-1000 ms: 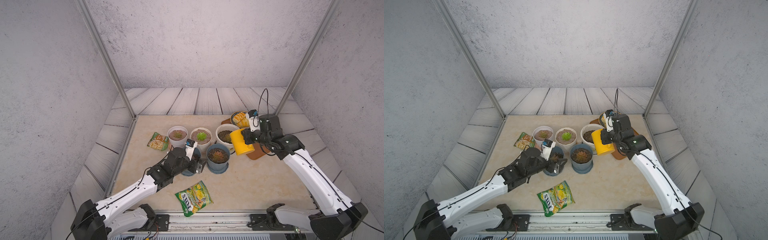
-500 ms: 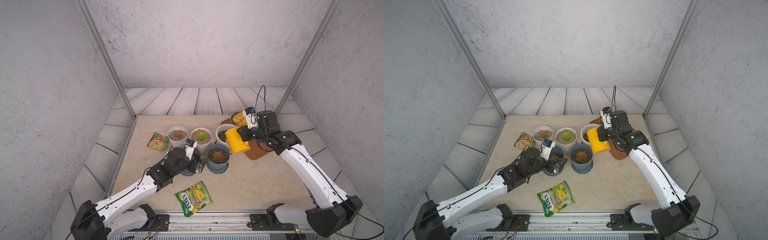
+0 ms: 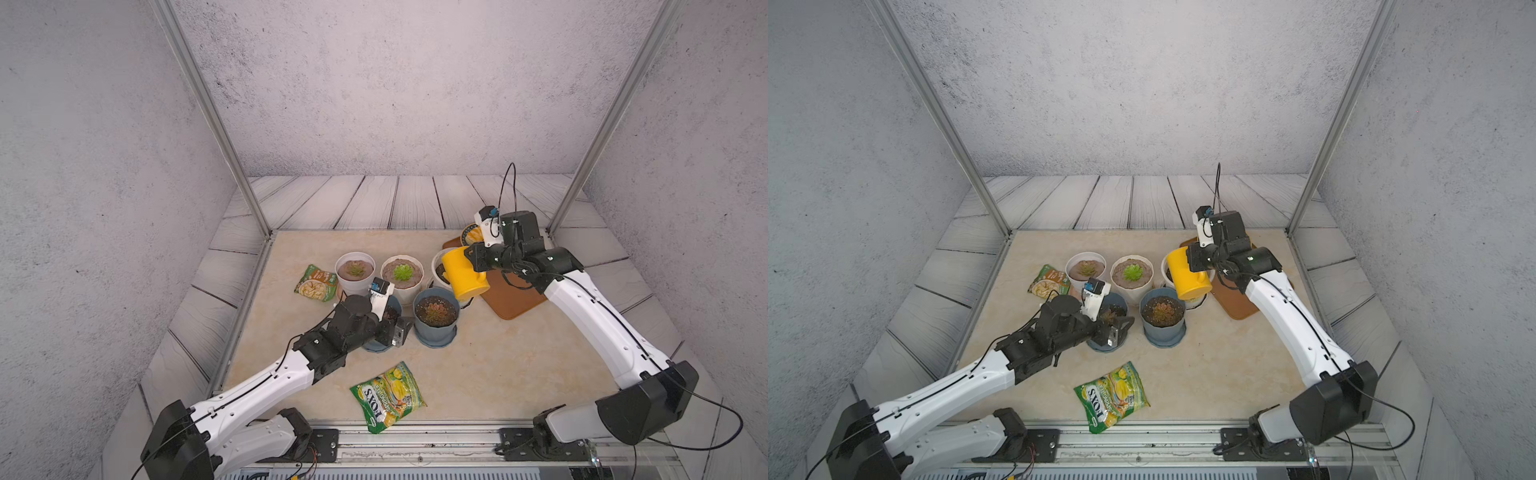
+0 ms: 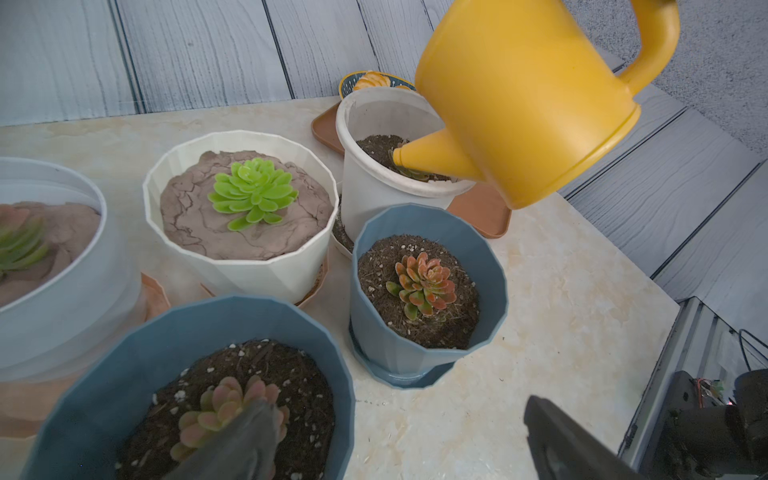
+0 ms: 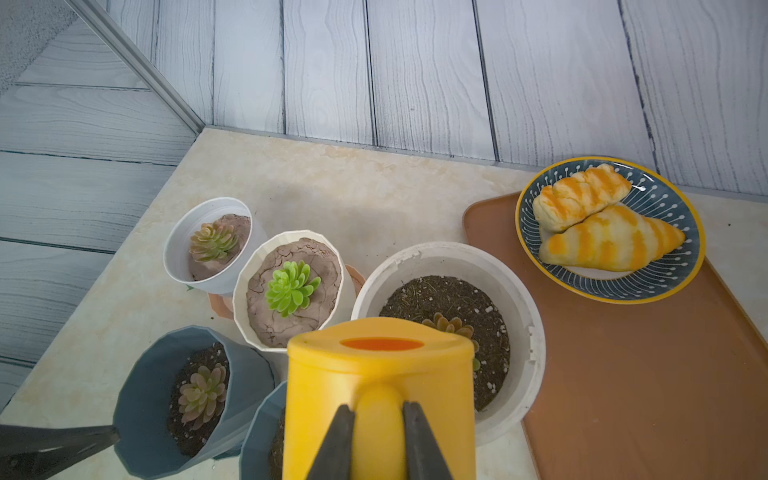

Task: Water the succulent around the soil edge
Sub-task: Water the soil of the potted plant with water, then place the watering can at the center of the board.

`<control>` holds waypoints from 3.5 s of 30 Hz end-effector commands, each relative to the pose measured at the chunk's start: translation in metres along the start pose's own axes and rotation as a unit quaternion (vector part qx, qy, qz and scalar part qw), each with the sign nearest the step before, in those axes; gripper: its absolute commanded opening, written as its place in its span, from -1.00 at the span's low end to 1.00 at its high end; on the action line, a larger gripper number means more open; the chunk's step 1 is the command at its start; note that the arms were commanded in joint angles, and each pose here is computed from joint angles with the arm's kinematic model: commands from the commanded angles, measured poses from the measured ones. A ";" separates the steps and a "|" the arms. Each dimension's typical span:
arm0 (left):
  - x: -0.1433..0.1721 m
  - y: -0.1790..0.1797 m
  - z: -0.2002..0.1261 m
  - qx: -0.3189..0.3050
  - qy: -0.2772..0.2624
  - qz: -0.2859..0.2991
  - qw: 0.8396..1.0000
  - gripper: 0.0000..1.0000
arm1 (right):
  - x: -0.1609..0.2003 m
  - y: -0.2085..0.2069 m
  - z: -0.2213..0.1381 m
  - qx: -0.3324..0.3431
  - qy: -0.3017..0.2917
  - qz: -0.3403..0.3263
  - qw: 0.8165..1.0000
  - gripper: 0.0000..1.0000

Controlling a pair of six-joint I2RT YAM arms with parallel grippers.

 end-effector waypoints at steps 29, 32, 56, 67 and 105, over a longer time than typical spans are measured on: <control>-0.004 0.001 -0.002 -0.005 -0.004 -0.003 1.000 0.97 | -0.030 -0.009 -0.011 0.062 -0.174 -0.005 0.983 -1.00; -0.005 0.001 -0.003 -0.002 -0.007 -0.004 1.000 0.97 | -0.016 -0.009 -0.026 0.017 -0.211 -0.019 0.977 -1.00; -0.099 -0.016 -0.044 0.088 -0.114 -0.130 0.981 0.30 | 0.152 -0.029 -0.186 -0.277 -0.486 -0.107 0.822 -1.00; -0.123 -0.033 -0.012 0.124 -0.110 -0.164 0.972 0.26 | 0.170 -0.038 -0.144 -0.333 -0.453 -0.066 0.824 -1.00; -0.101 -0.038 0.060 0.126 -0.046 -0.185 0.973 -0.02 | 0.149 -0.019 -0.115 -0.370 -0.333 -0.066 0.865 -1.00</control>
Point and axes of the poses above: each gripper's point midway between its finger pads, its own z axis out along the fingers, its own y axis along the line the jaws close on, x = y × z, the point moved 9 cm from there along -z, back along the fingers, and after that the axes turned 15 degrees about z, right-handed, at the moved point
